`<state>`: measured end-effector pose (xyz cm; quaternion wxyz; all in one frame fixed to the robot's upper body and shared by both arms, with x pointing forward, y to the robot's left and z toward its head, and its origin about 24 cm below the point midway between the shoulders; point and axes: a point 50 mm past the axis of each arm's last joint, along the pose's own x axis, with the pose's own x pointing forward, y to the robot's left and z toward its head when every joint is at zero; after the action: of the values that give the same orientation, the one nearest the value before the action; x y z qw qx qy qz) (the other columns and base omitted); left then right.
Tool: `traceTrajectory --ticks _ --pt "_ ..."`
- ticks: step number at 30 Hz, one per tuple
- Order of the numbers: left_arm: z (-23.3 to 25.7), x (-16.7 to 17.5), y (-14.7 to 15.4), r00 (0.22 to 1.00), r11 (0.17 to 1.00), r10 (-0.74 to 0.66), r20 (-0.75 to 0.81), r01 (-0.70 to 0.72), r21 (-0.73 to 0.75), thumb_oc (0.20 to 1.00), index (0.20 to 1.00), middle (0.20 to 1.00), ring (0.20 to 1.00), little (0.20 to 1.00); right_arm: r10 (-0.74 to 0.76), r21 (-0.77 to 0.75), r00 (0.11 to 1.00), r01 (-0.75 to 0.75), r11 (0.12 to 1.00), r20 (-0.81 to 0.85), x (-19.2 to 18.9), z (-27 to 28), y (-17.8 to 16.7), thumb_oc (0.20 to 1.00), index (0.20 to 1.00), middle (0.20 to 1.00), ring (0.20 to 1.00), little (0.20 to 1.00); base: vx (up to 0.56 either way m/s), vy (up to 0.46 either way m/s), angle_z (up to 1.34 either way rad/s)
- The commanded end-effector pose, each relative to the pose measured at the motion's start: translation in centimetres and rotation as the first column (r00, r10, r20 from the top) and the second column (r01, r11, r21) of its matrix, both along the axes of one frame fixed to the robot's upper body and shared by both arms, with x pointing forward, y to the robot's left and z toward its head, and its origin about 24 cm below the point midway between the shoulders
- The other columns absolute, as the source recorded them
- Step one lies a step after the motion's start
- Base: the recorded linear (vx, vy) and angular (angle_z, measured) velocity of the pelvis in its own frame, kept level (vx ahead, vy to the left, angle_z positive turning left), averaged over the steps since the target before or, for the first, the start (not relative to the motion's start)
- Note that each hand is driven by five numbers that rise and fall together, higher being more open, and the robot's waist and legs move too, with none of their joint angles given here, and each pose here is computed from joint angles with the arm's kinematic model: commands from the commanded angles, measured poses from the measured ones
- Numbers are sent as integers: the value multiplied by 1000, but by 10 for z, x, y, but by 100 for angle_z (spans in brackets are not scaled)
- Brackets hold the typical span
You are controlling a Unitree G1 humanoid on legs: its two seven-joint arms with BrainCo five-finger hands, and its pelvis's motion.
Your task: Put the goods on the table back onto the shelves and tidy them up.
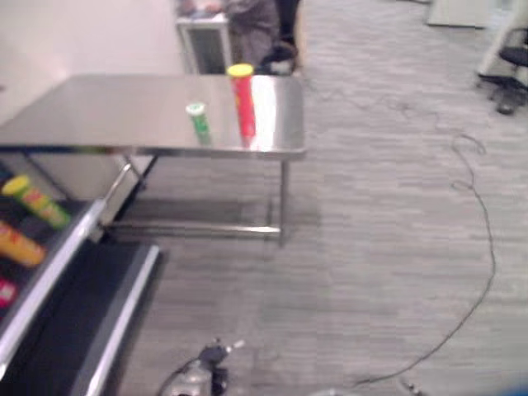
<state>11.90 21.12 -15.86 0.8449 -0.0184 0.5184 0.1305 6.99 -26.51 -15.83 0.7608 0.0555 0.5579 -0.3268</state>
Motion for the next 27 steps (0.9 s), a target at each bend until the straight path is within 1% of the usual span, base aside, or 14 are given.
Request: traceTrajectory --ticks 1,2,5,9,12,15,18,19,20,21,23,27 --pt "1 5 -2 999 999 50 10 -50 -19 1000 1000 1000 1000 1000 59 -41 997 -57 998 49 22 7 -8 1000 1000 1000 1000 1000 203 85 11" --pt "1 2 3 991 991 130 17 -130 -38 1000 1000 1000 1000 1000 72 -57 996 -69 996 59 25 10 -13 1000 1000 1000 1000 1000 229 113 22" --pt "-1 -4 4 973 970 232 16 -231 -72 1000 1000 1000 1000 1000 121 -61 991 -117 991 63 31 10 -11 1000 1000 1000 1000 1000 306 171 20" --pt "-3 -8 0 970 966 245 -1 -244 -83 1000 1000 1000 1000 1000 144 -35 989 -143 989 37 26 6 -3 1000 1000 1000 1000 1000 299 203 -15" --pt "-3 -7 0 977 975 212 0 -212 -74 1000 1000 1000 1000 1000 165 -23 986 -165 986 4 19 4 -1 1000 1000 1000 1000 1000 340 343 -34" --pt "-5 -16 4 982 981 185 -43 -188 -55 1000 1000 1000 1000 1000 168 3 985 -168 986 -35 8 0 2 1000 1000 1000 1000 1000 356 452 -42" --pt "-4 -17 11 988 989 143 -57 -144 -20 1000 1000 1000 1000 1000 150 22 987 -149 989 -58 -1 -3 6 1000 1000 1000 1000 1000 303 450 -27" --pt "-2 -12 16 996 997 71 -54 -70 20 1000 1000 1000 1000 1000 136 41 990 -134 990 -36 0 -4 12 1000 1000 1000 1000 1000 270 537 7" --pt "-2 -13 17 997 999 33 -63 -31 30 1000 1000 1000 1000 1000 130 51 991 -128 990 -38 -4 -5 13 1000 1000 1000 1000 1000 272 534 10" --pt "-2 -13 17 997 999 33 -63 -31 30 1000 1000 1000 1000 1000 130 51 991 -128 990 -38 -4 -5 13 1000 1000 1000 1000 1000 336 610 25" --pt "-4 -20 17 994 999 -15 -109 19 37 1000 1000 1000 1000 1000 113 62 993 -110 992 -41 -8 -7 17 1000 1000 1000 1000 1000 444 709 32" --pt "-5 -28 20 987 995 -69 -148 79 62 1000 1000 1000 1000 1000 163 70 986 -165 984 33 11 -5 25 1000 1000 1000 1000 1000 268 284 21"
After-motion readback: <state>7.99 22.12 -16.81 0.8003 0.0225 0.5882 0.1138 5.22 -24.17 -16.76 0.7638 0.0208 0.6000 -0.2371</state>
